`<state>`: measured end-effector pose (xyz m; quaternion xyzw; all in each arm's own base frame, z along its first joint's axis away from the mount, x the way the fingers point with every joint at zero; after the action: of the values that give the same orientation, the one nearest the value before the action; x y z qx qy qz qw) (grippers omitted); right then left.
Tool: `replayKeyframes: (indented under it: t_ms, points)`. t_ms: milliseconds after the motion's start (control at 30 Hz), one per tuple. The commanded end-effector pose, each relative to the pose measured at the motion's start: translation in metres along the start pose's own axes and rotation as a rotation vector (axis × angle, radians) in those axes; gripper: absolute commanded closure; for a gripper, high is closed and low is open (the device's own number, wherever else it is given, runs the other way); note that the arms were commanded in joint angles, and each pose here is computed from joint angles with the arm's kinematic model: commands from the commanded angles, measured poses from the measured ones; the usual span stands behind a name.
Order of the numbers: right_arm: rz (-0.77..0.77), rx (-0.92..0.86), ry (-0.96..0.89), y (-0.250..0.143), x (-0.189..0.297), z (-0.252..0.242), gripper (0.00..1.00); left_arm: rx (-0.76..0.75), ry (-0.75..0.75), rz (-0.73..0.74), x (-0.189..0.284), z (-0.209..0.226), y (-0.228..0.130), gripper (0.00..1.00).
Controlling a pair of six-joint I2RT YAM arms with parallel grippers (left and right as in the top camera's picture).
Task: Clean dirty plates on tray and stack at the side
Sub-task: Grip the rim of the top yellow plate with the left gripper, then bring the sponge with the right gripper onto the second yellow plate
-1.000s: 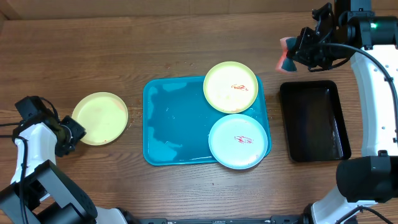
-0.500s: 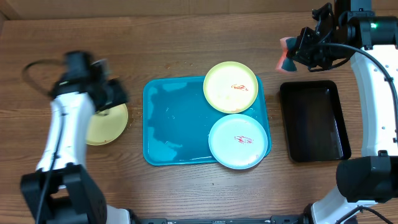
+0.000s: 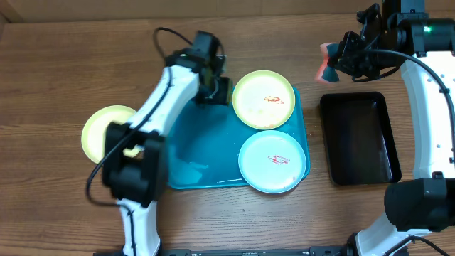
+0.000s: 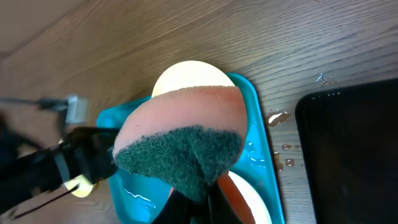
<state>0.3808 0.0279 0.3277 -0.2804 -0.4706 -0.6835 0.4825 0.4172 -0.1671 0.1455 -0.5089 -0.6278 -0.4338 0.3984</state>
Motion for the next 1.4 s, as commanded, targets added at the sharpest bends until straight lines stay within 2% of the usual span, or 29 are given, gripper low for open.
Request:
replayKeyframes:
  t_ms: [0,200,400,567,767,833,867,1100,1233,1367]
  points:
    - [-0.024,0.010,0.001,0.002,0.007,0.001,0.96,0.003,-0.044,0.020,-0.017,-0.013,0.005,0.44]
    - [-0.024,0.009,0.001,0.001,0.007,0.001,0.96,0.001,-0.051,0.007,-0.027,-0.017,0.006,0.47]
    - [-0.024,0.010,0.001,0.001,0.007,0.001,0.96,-0.010,-0.015,0.000,-0.040,-0.017,0.006,0.56]
    - [-0.024,0.010,0.001,0.001,0.007,0.001,0.96,-0.005,-0.001,0.028,-0.058,-0.013,0.004,0.73]
    - [-0.024,0.010,0.001,0.001,0.007,0.001,0.96,-0.005,0.033,0.011,-0.063,-0.009,0.006,0.81]
    - [-0.023,0.010,0.001,0.001,0.007,0.001,0.96,-0.003,0.047,-0.005,-0.062,-0.007,0.008,0.87]
    - [-0.023,0.010,0.001,0.001,0.007,0.001,0.96,0.000,0.052,-0.010,-0.062,-0.006,0.009,0.95]
    - [-0.029,0.019,0.007,0.002,0.005,0.005,0.96,0.057,0.110,-0.004,-0.047,0.018,0.015,0.96]
    - [-0.025,0.070,0.028,0.002,-0.004,0.023,0.96,0.137,0.229,0.062,-0.029,0.048,0.007,0.96]
    - [-0.008,0.142,0.063,0.002,-0.023,0.051,0.96,0.205,0.285,0.148,-0.011,0.074,-0.002,0.96]
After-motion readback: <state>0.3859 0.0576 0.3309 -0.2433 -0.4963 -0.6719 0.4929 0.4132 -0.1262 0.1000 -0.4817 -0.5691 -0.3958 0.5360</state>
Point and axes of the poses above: each gripper's point midway between its finger pads, its own x axis back along the fingers, its own z axis along the line the jaws close on, y = z × x, the point moved 9 cm from there along x, back along the fingers, and after that the axes turned 14 degrees about x, right-handed, at the moved point
